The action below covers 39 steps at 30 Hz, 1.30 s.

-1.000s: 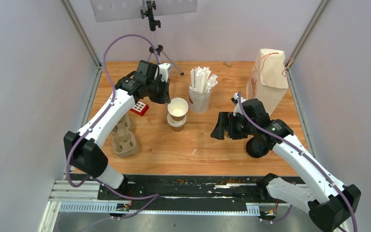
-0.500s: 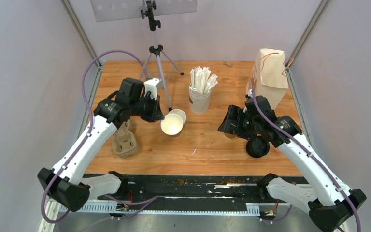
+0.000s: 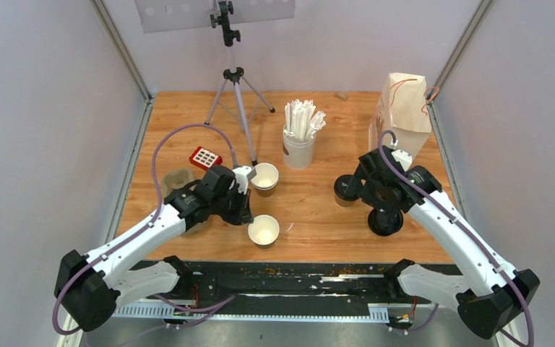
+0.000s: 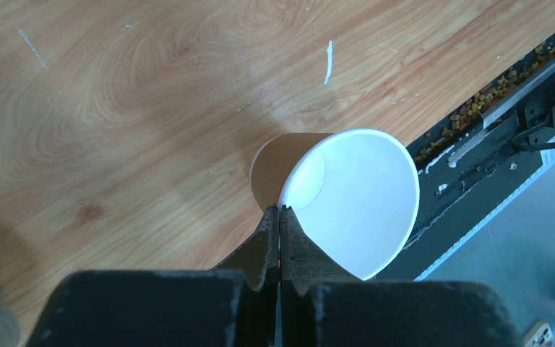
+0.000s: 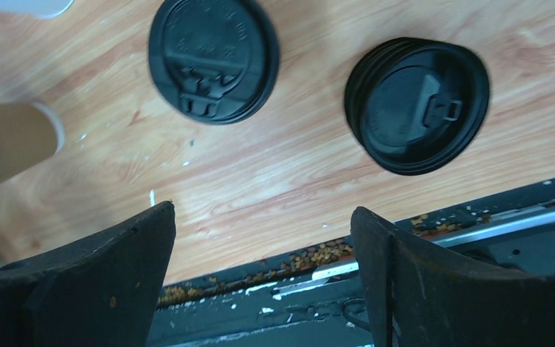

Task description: Pack the takeout coffee

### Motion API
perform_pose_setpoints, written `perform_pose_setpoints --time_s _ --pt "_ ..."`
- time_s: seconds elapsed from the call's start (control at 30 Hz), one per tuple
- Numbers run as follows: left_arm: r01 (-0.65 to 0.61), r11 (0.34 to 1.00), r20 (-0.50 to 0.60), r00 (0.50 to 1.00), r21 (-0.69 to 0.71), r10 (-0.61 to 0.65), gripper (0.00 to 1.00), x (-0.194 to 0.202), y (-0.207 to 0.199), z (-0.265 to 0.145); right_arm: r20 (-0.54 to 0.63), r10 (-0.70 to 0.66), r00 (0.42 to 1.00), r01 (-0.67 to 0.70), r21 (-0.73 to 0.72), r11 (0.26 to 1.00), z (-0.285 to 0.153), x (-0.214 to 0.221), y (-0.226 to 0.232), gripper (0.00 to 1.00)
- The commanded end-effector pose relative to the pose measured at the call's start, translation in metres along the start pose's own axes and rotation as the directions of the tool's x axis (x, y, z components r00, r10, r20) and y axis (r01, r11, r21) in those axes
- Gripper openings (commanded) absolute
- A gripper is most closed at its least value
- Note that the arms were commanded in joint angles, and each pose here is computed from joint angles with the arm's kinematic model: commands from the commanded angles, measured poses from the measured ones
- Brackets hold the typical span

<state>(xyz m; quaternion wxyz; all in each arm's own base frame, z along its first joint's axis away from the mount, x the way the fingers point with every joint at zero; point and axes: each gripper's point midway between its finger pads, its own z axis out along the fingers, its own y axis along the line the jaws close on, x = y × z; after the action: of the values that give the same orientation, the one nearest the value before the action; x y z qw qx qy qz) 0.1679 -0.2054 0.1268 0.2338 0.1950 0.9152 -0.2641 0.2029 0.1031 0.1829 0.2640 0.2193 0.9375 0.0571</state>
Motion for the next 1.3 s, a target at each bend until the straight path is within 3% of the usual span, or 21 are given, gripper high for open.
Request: perform_pose_setpoints --time_s 0.0,0.13,0.23,0.27,0.6,0.77,1.03,1.13,1.27 --pt "0.013 0.998 0.119 0.993 0.056 -0.020 0.00 -0.023 -0.011 0.013 0.141 0.075 0.987 -0.093 0.126 0.988 -0.002 -0.028 -0.020 0.89" --pt "-0.001 0.998 0.133 0.991 0.069 -0.009 0.00 -0.022 -0.013 0.016 0.164 0.054 0.985 -0.080 0.156 0.985 0.019 -0.033 -0.026 0.77" --pt "0.002 0.996 0.156 0.988 0.086 -0.016 0.02 -0.023 -0.015 0.017 0.143 0.037 0.989 -0.060 0.165 0.984 0.034 -0.033 -0.030 0.56" --pt "0.006 0.995 0.162 0.987 0.095 -0.021 0.03 -0.022 -0.016 0.018 0.140 0.045 0.989 -0.071 0.183 0.981 0.038 -0.033 -0.034 0.53" --pt "0.017 0.991 0.153 0.987 0.132 -0.038 0.16 -0.014 -0.017 0.028 0.146 0.151 0.978 -0.172 0.141 0.975 0.068 -0.038 -0.051 0.51" --pt "0.003 0.991 0.162 0.987 0.134 -0.025 0.34 -0.019 -0.021 0.020 0.151 0.222 0.963 -0.240 0.115 0.964 0.075 -0.046 -0.058 0.50" --pt "-0.085 0.993 0.209 0.976 0.085 0.066 0.74 -0.044 -0.029 -0.022 0.162 0.338 0.927 -0.359 0.122 0.925 0.081 -0.042 -0.073 0.44" --pt "-0.140 0.988 0.198 0.972 0.068 0.124 0.99 -0.044 -0.031 -0.037 0.165 0.368 0.915 -0.389 0.117 0.914 0.081 -0.040 -0.075 0.41" --pt "-0.218 0.975 0.194 0.959 0.036 0.207 1.00 -0.046 -0.029 -0.054 0.148 0.395 0.906 -0.412 0.102 0.906 0.084 -0.037 -0.073 0.40"
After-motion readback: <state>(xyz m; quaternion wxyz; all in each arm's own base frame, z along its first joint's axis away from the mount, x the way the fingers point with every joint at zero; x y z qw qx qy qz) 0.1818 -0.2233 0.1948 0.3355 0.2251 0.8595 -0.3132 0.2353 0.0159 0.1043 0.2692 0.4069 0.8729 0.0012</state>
